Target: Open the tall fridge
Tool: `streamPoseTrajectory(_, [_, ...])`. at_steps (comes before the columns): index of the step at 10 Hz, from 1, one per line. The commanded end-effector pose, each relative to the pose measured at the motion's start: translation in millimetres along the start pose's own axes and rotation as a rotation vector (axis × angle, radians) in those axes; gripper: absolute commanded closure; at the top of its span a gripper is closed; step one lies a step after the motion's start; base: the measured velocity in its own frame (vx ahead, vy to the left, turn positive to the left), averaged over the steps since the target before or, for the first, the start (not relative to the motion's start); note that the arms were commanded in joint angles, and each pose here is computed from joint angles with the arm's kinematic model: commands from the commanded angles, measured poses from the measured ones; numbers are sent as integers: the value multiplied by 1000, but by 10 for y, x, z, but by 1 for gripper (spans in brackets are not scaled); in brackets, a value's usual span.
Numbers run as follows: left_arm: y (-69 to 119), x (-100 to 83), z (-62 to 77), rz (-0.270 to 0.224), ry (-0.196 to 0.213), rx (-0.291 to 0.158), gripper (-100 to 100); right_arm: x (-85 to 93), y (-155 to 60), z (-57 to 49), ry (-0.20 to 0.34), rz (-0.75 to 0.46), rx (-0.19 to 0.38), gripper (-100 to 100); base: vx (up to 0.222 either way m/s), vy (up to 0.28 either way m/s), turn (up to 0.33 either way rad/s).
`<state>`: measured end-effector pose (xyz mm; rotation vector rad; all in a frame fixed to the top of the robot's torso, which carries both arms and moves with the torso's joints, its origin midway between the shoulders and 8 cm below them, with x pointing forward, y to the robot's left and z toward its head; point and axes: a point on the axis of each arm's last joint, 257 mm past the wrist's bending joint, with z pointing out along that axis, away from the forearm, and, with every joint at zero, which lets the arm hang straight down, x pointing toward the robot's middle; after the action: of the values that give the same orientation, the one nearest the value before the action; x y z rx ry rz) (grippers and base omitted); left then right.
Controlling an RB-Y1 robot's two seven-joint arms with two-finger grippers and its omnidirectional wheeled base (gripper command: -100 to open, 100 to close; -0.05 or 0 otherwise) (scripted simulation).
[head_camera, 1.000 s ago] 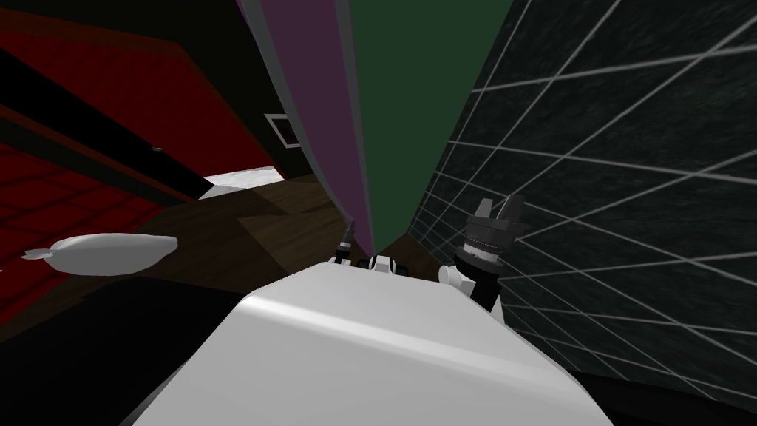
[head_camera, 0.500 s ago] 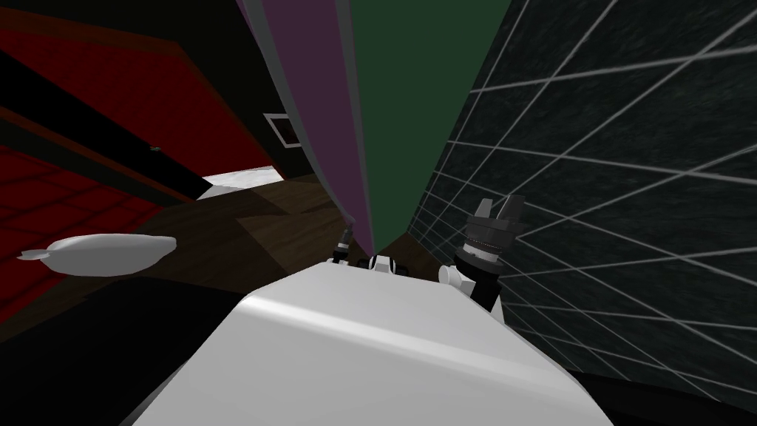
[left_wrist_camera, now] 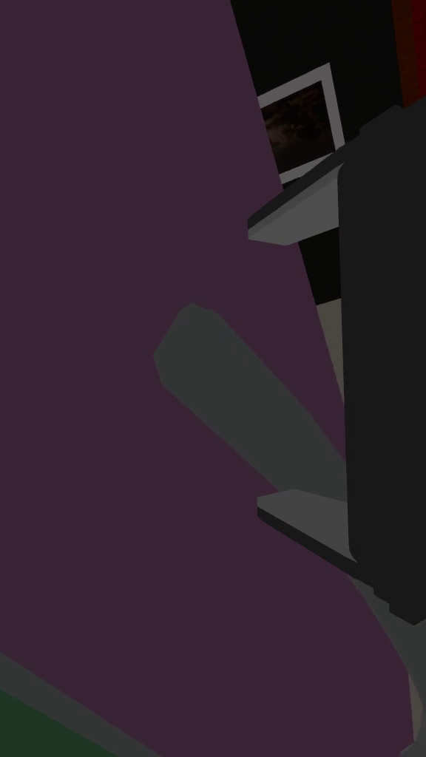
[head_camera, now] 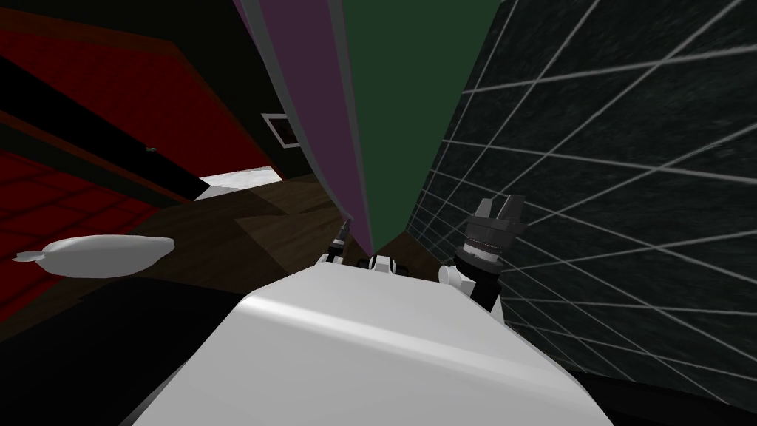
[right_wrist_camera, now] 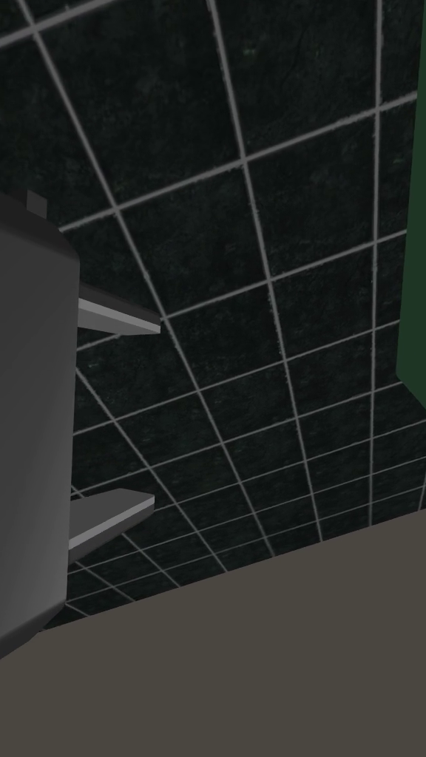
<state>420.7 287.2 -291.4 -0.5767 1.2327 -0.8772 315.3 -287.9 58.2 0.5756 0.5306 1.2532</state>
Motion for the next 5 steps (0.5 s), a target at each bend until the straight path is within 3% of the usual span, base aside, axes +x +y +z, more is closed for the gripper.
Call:
streamPoseTrajectory(1, [65,-117,114,25,9,-19,-100,0,0,0,0,0,0,0,-51,-39,-24])
streamPoseTrajectory(5, [121,-269,295,54,15,-48,-100,0,0,0,0,0,0,0,-49,-37,-31])
